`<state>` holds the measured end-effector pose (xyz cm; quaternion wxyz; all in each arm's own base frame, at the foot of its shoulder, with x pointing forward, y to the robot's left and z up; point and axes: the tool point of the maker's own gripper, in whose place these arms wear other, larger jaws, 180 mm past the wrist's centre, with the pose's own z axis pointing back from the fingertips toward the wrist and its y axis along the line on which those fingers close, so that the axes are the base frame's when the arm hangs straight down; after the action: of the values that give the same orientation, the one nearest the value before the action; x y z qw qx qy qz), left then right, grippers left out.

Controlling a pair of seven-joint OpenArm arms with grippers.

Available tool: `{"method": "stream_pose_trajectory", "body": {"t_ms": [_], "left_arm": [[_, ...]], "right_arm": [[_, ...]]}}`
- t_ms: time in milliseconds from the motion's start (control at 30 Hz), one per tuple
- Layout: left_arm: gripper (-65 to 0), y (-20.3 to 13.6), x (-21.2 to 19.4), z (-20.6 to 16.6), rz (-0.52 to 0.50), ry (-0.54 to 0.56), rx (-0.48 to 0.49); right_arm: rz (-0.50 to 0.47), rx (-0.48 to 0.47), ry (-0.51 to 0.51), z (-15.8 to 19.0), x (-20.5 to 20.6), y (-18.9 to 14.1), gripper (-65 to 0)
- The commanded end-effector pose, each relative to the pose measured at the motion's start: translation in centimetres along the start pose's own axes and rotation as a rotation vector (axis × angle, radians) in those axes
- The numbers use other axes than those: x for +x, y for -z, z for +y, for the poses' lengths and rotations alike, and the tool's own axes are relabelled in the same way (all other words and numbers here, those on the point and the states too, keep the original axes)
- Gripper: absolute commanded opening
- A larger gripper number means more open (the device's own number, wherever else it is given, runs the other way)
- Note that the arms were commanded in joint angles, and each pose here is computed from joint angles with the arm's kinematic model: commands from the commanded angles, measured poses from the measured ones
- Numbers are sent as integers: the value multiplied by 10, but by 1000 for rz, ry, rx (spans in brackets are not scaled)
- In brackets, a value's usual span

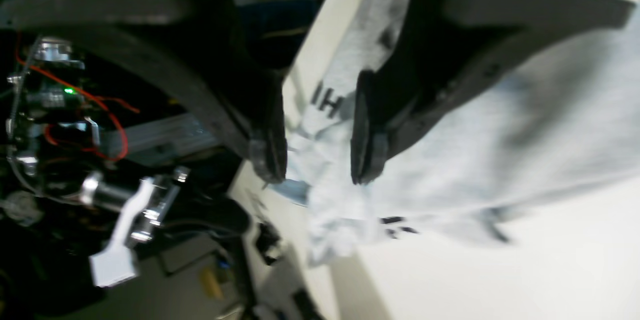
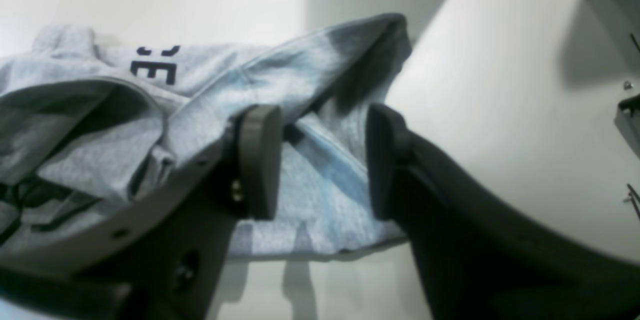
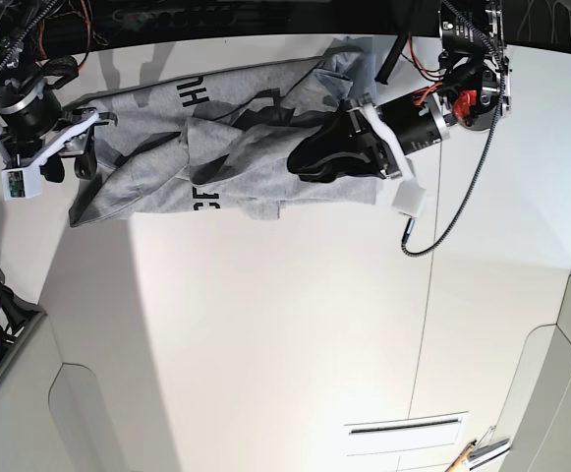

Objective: Fold the T-shirt properly
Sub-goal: 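Fold the held end with the left gripper toward the right gripper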

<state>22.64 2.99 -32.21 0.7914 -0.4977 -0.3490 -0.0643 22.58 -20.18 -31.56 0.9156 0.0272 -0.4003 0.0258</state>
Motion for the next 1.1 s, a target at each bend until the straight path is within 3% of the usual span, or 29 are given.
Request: {"method": "stream_pose_trajectory", "body": {"t_ms": [0,133,333,700,1067], "left_arm": [[-394,-8,9,1,-17,32,7],[-393,-36,5,28,26,60,118],[-314,-66,-15,44,107,55,191],[-314,-68,-20,31,95,27,149],[-315,-44,-44,10,194,80,92]], "right_arm": [[-42,-1,-5,-1,10,-3,-374],[-42,-2,-5,-1,11,-3,-374],[-43,-1,-5,-1,11,-3,-374],[-42,-1,-5,-1,10,-3,-374],[-42,-1,-5,-1,10,-3,-374]]}}
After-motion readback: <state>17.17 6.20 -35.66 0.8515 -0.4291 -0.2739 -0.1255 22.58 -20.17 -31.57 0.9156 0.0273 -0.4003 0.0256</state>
